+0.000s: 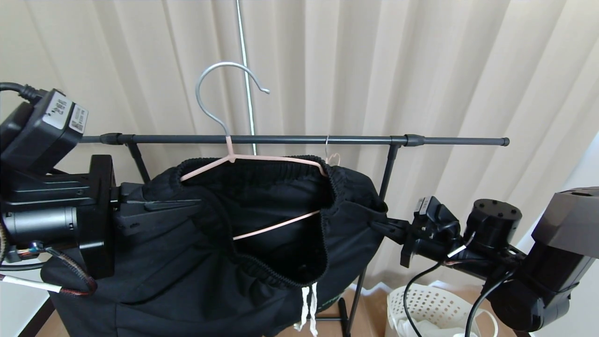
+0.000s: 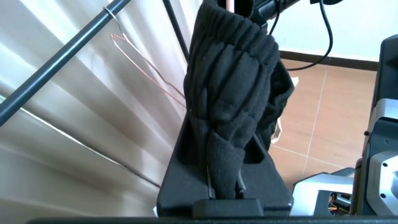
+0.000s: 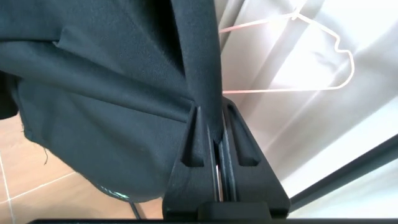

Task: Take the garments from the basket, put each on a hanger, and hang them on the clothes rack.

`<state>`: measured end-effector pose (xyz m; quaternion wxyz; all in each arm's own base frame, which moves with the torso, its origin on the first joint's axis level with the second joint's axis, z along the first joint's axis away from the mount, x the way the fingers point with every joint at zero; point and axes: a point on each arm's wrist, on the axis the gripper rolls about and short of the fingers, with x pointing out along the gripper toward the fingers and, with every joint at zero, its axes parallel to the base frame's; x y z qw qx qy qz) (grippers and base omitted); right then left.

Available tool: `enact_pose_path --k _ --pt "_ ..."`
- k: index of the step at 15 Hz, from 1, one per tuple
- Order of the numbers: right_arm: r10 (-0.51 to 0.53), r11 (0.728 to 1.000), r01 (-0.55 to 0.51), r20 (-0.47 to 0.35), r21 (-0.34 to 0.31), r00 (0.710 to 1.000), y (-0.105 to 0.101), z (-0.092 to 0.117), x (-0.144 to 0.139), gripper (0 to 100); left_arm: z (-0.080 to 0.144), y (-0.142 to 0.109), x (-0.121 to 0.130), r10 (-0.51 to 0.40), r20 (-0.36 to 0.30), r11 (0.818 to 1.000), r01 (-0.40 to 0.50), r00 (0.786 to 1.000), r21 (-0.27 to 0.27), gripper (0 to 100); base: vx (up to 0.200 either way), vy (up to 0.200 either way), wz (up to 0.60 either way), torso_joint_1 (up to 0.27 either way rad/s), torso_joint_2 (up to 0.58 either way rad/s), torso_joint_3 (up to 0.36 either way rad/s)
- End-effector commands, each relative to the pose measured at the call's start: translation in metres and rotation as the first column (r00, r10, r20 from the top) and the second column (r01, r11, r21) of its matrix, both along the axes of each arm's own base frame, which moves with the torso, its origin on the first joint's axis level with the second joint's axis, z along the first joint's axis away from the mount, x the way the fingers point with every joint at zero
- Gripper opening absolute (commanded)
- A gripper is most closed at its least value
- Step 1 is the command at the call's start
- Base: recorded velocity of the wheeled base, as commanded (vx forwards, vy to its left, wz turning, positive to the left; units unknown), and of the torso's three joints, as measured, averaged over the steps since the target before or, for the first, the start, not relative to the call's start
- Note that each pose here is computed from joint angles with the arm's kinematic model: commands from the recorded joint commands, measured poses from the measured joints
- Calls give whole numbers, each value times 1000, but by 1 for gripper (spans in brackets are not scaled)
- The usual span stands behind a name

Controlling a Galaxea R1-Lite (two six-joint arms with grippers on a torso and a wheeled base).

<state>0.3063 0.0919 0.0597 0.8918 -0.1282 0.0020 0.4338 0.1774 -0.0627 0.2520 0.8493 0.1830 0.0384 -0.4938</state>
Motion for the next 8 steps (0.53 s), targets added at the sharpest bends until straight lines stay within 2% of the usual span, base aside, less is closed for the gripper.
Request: enact_pose_path --k 1,2,5,8 --pt "10 1000 -10 18 -2 1000 0 3 -5 0 -1 0 1 3 -6 1000 -3 1000 1 0 0 0 0 0 0 0" --pt "13 1000 -13 45 -1 999 1 5 -6 100 -2 0 1 5 -19 1000 -5 1000 -3 0 0 0 0 0 0 0" --pt "19 1000 -19 75 8 997 1 12 -8 100 -11 5 5 40 -54 999 -39 998 6 0 0 0 0 0 0 0" --pt "14 999 -17 98 36 995 0 23 -8 100 -34 13 15 112 -140 993 -107 984 43 0 0 0 0 0 0 0"
